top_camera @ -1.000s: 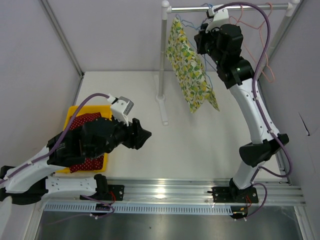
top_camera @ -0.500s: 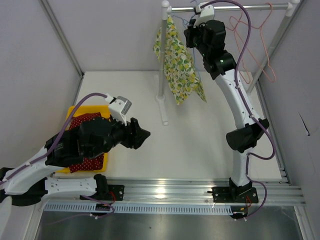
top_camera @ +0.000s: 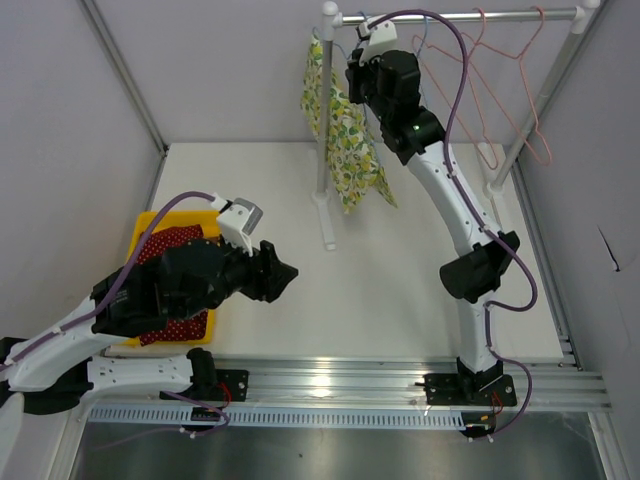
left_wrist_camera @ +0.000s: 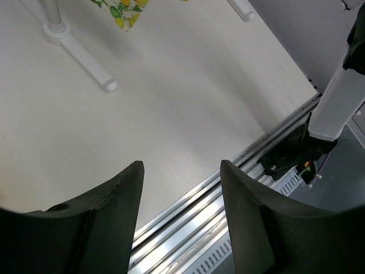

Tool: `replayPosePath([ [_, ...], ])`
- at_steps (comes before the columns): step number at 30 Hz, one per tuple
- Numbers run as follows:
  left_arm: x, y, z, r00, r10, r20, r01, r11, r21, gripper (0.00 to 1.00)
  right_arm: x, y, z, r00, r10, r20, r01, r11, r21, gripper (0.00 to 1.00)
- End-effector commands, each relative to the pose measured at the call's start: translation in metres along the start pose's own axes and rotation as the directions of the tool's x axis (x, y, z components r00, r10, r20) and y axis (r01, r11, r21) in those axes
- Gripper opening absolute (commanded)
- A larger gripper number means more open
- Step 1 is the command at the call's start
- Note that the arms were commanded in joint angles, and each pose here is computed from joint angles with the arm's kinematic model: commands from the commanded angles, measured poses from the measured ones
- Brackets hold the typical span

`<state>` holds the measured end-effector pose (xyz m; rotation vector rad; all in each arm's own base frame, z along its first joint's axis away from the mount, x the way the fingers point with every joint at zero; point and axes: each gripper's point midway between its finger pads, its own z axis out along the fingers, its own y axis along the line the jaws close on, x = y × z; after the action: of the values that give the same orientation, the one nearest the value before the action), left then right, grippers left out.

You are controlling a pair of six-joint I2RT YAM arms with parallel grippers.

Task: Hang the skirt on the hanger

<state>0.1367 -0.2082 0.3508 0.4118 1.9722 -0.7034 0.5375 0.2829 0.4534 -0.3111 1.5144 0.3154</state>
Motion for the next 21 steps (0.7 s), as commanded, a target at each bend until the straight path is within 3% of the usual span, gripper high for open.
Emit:
replayPosePath([
  [1,0.001,0.000,0.000,1.000,-0.021,0.001,0.021,1.000,0.007,0.62,-0.037,0.009,-0.003,0.994,-0.016,0.112,0.014,1.000,0.011,0.00],
  [7,0.004,0.000,0.001,1.000,-0.023,-0.005,0.023,1.000,0.010,0.63,-0.018,0.007,0.002,0.997,-0.033,0.073,0.029,0.998,0.062,0.00],
  [10,0.005,0.002,0.000,1.000,-0.027,0.000,0.027,1.000,0.004,0.65,-0.018,-0.003,-0.003,0.997,-0.025,0.068,0.018,0.995,0.103,0.16],
  [11,0.006,0.003,0.000,1.000,-0.027,-0.001,0.027,1.000,0.002,0.66,-0.026,-0.006,-0.009,0.997,-0.007,0.082,-0.002,0.994,0.107,0.30],
  [12,0.005,0.003,0.000,1.000,-0.027,0.001,0.027,1.000,0.001,0.66,-0.029,-0.006,-0.012,0.996,0.002,0.089,-0.011,0.995,0.101,0.36],
  [13,0.004,0.003,0.000,1.000,-0.029,0.005,0.029,1.000,-0.004,0.66,-0.025,-0.007,-0.013,0.997,0.008,0.079,-0.016,0.994,0.105,0.47],
  [21,0.000,0.008,0.007,0.999,-0.030,0.027,0.031,0.999,-0.038,0.71,-0.045,-0.013,-0.050,0.995,0.063,0.076,-0.071,0.991,0.115,0.77],
])
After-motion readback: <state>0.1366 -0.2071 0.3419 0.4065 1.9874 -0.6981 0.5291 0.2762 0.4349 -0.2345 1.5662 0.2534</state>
